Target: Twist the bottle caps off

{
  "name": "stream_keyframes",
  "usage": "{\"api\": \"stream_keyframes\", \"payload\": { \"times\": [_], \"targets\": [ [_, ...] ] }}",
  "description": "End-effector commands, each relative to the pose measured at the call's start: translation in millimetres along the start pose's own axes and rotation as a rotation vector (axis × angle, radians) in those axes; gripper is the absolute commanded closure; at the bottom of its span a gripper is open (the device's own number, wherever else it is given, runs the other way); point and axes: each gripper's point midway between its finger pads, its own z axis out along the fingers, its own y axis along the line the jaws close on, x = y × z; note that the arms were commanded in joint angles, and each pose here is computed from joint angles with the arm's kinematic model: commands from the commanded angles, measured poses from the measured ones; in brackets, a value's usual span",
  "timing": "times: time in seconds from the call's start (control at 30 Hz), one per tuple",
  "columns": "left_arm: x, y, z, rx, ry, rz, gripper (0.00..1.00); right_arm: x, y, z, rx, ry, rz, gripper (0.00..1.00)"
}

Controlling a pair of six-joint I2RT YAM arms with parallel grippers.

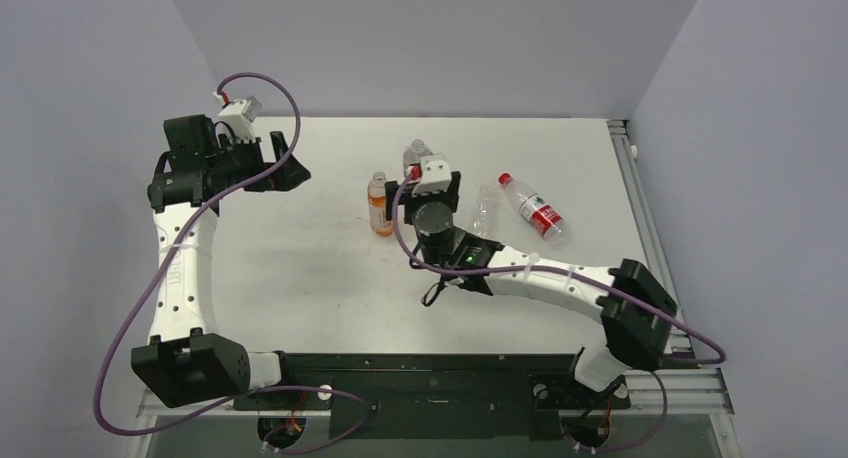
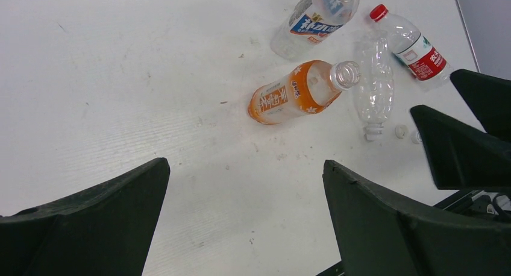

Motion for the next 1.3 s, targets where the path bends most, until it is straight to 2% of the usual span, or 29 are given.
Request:
{"api": "stream_keyframes", "payload": {
  "times": [0.0,0.23,0.5,0.8,0.9,0.97,1.1,1.17,1.27],
  "targets": [
    [-25,-17,-9,0.071,-0.053,0.076,0.03,10,-52,-31,0.139,0.106,0.169,0.18],
    [-29,-38,-17,0.174,-0.054,0.118,0.03,107,-139,-43,0.302,0.393,0.214,0.17],
    [-33,-51,-26,0.226,-0.071,0.16,0.03,162,-133,-31,0.29,0.565,0.165,0.16],
    [-46,-65,-39,0.255,-0.106,0.208,0.03,210,-141,-36,0.37,0.644,0.144,0.16],
    [-50,-69,-42,0.268,-0.118,0.223,0.03,221,-141,-37,0.384,0.651,0.129,0.18],
    [-52,-72,-44,0.277,-0.126,0.236,0.03,228,-140,-36,0.388,0.657,0.125,0.24],
    [-56,-79,-49,0.287,-0.139,0.265,0.03,226,-137,-36,0.398,0.641,0.126,0.42],
    [-58,-84,-52,0.294,-0.146,0.283,0.03,212,-136,-38,0.395,0.608,0.137,0.57],
    [-60,-92,-56,0.317,-0.159,0.32,0.03,176,-137,-43,0.385,0.543,0.169,0.66]
  ]
}}
